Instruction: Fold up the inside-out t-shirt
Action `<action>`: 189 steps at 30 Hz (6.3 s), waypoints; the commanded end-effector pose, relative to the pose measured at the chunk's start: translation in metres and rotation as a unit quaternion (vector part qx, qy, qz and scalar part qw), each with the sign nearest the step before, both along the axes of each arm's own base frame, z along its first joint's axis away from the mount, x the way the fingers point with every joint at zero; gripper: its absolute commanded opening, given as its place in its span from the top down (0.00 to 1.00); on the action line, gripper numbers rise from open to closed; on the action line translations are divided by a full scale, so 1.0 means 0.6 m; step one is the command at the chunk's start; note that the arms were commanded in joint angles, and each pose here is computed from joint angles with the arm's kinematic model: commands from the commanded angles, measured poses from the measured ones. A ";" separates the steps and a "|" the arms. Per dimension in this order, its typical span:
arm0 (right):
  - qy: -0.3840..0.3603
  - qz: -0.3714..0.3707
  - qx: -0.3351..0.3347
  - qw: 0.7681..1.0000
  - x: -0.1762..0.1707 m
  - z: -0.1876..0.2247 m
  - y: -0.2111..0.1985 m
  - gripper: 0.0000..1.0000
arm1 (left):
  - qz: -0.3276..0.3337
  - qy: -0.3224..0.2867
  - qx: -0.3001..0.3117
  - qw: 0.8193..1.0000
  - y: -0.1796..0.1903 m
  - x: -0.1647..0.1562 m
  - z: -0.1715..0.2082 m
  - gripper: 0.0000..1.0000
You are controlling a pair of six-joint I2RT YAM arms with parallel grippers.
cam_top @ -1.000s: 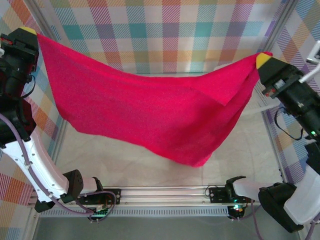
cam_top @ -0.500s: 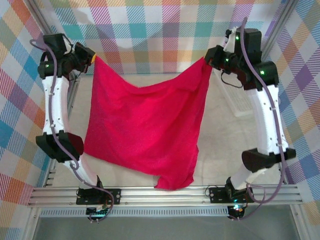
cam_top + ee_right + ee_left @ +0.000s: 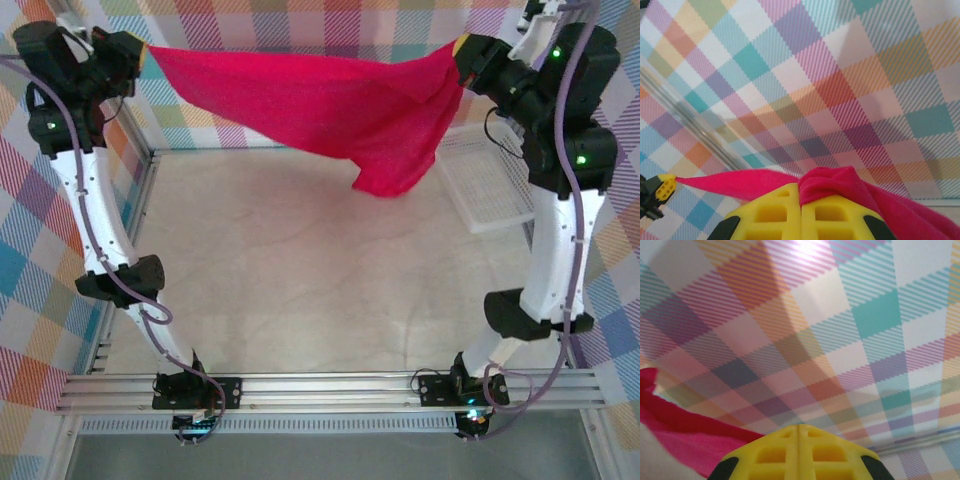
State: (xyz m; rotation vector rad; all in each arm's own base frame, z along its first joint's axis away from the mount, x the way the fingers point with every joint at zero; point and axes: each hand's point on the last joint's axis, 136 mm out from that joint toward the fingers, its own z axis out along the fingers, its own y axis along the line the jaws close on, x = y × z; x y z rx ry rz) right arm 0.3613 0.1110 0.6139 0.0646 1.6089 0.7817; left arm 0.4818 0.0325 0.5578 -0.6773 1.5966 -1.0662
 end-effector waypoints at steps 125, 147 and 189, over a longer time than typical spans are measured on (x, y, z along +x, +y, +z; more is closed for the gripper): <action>0.530 -0.010 -0.084 0.844 0.157 -0.850 0.159 0.68 | -0.007 0.510 0.055 0.858 -0.048 -0.068 -0.851 0.84; 0.560 -0.018 -0.025 0.828 0.175 -0.953 0.204 0.46 | -0.014 0.522 0.051 0.851 -0.053 -0.083 -0.871 0.86; 0.525 -0.028 -0.043 0.850 0.179 -0.892 0.193 0.79 | -0.018 0.531 0.050 0.846 -0.054 -0.086 -0.884 0.87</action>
